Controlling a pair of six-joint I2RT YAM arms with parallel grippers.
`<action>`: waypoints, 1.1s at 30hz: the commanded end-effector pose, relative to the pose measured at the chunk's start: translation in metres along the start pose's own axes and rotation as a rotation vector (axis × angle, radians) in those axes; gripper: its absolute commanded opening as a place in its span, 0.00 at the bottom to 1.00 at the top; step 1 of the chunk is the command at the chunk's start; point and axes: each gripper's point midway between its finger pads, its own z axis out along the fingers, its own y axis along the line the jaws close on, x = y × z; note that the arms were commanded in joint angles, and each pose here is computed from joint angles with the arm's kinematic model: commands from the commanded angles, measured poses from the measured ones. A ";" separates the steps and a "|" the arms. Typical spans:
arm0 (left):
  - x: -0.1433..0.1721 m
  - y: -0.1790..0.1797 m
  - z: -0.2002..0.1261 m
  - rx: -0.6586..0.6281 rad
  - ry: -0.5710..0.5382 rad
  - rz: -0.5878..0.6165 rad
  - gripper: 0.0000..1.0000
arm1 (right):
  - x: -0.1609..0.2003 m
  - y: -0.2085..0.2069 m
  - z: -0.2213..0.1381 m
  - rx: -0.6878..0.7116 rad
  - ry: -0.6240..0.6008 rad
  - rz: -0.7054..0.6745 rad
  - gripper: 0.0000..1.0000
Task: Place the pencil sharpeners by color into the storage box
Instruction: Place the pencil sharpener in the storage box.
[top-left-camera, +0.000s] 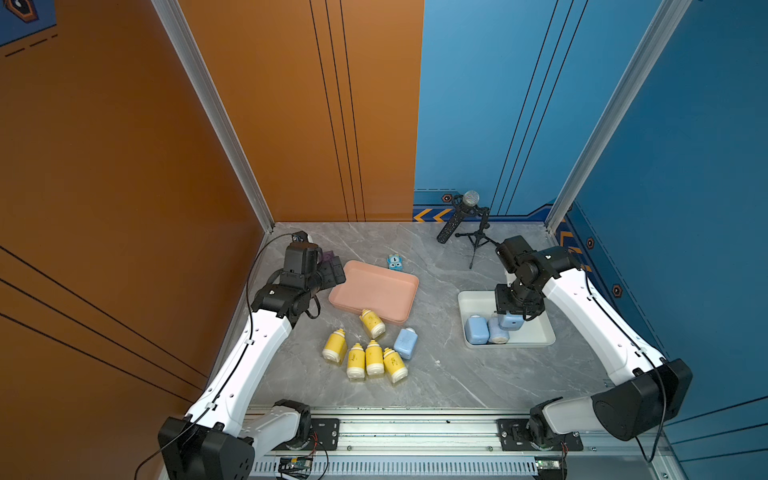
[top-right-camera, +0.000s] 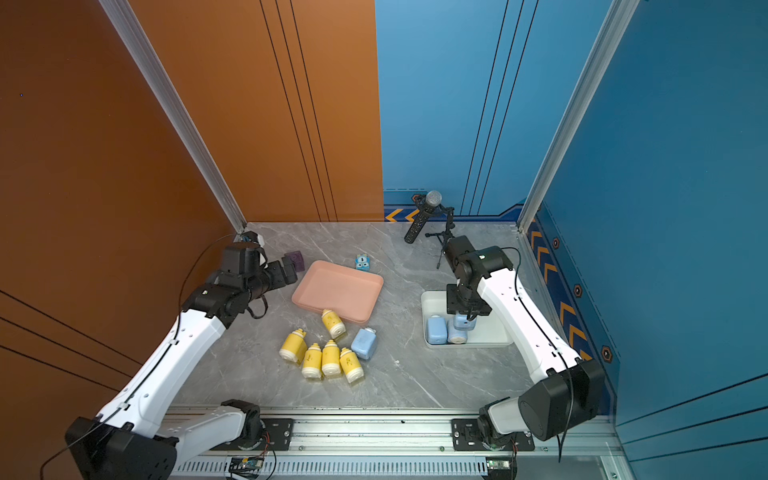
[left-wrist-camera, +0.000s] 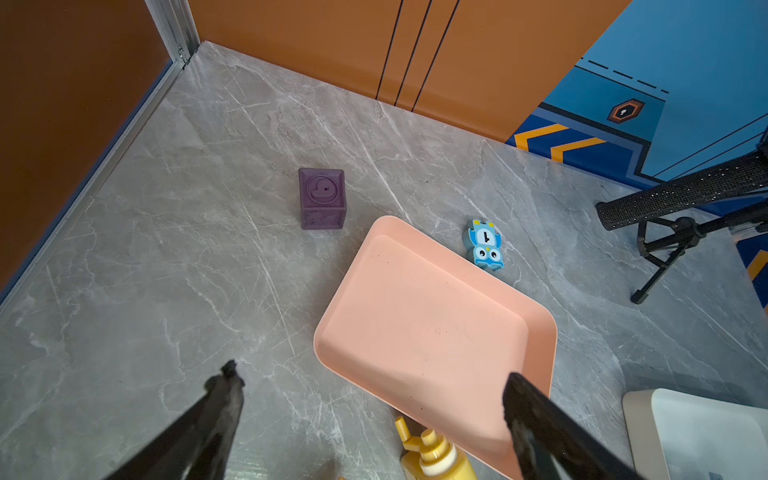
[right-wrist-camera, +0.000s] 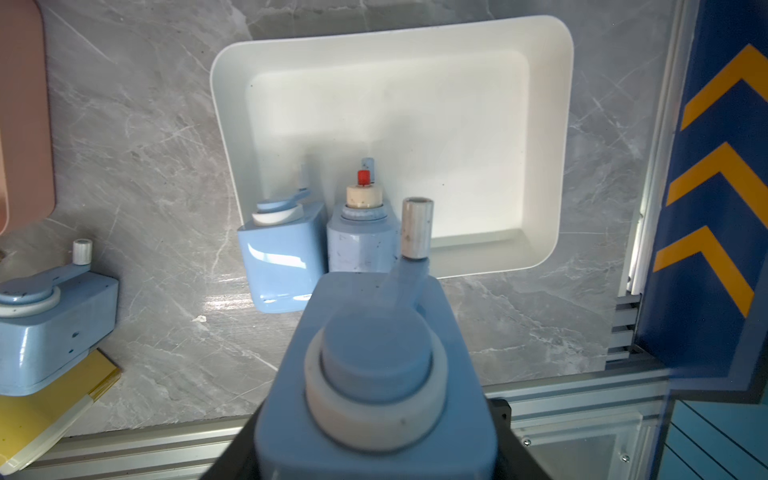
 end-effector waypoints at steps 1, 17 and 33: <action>0.005 0.002 0.002 -0.010 0.015 0.007 0.98 | 0.000 -0.026 -0.004 0.073 0.015 -0.062 0.35; 0.004 0.000 -0.001 0.002 0.011 0.003 0.98 | -0.031 -0.057 0.068 0.177 0.093 -0.066 0.28; 0.003 0.002 0.000 0.003 0.012 -0.007 0.98 | -0.020 -0.050 0.107 0.092 0.124 -0.056 0.29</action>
